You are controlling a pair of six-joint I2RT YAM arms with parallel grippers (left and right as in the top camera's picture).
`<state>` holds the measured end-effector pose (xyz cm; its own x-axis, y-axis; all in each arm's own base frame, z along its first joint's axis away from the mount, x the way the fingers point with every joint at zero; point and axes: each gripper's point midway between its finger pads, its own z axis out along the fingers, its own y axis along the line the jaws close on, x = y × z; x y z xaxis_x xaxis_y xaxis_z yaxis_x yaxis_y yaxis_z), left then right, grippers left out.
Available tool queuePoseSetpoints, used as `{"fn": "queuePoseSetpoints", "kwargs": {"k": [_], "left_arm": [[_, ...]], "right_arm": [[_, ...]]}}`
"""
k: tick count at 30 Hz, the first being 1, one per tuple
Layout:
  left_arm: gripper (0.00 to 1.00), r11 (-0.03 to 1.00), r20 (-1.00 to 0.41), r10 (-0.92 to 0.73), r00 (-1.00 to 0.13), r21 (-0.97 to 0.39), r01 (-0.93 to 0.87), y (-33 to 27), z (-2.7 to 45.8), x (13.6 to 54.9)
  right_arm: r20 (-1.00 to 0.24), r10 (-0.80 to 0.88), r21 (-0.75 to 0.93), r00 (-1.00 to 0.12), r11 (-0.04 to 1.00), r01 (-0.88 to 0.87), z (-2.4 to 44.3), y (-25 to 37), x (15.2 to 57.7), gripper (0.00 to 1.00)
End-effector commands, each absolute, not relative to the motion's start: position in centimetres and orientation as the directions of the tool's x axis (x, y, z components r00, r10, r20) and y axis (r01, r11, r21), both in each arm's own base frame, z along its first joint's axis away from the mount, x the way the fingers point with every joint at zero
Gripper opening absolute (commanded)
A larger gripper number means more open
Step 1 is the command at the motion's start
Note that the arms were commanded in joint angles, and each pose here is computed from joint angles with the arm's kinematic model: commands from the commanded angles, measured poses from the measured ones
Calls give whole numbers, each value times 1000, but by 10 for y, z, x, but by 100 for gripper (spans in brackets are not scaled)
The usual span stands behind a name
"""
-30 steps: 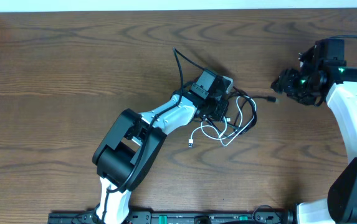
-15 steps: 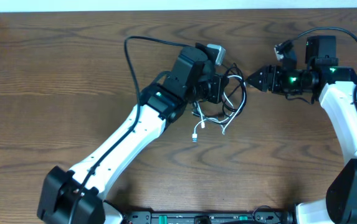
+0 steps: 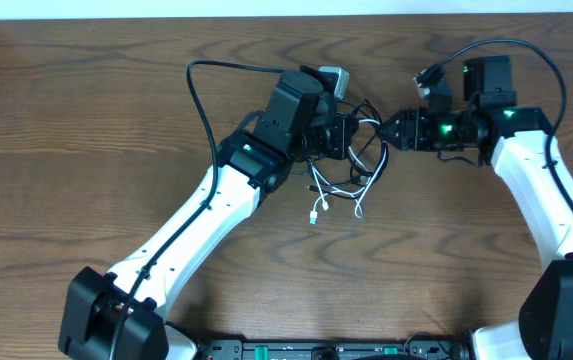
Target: Untangle cables
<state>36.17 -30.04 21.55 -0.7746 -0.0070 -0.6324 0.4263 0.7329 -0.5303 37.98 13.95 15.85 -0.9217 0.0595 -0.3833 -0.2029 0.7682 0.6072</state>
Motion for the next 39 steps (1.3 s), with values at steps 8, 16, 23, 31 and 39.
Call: {"fn": "queuePoseSetpoints", "kwargs": {"k": [8,16,23,31,39], "left_arm": [[7,740,-655,-68,-753,-540,402,-283,238,374],[7,751,-659,-75,-748,-531,393,-281,238,376],[8,751,-659,-74,-749,-531,393,-281,238,376],[8,750,-658,-75,-749,-533,392,-281,238,376],[7,758,-670,-124,-732,-540,366,-263,251,384]], "right_arm": [[-396,117,659,-911,727,-193,173,159,389,39],[-291,113,681,-950,722,-123,151,190,380,34],[-185,189,629,-964,777,32,110,203,383,30],[-273,222,577,-936,817,25,106,201,402,21],[-329,135,630,-935,769,-111,125,210,401,1]]}}
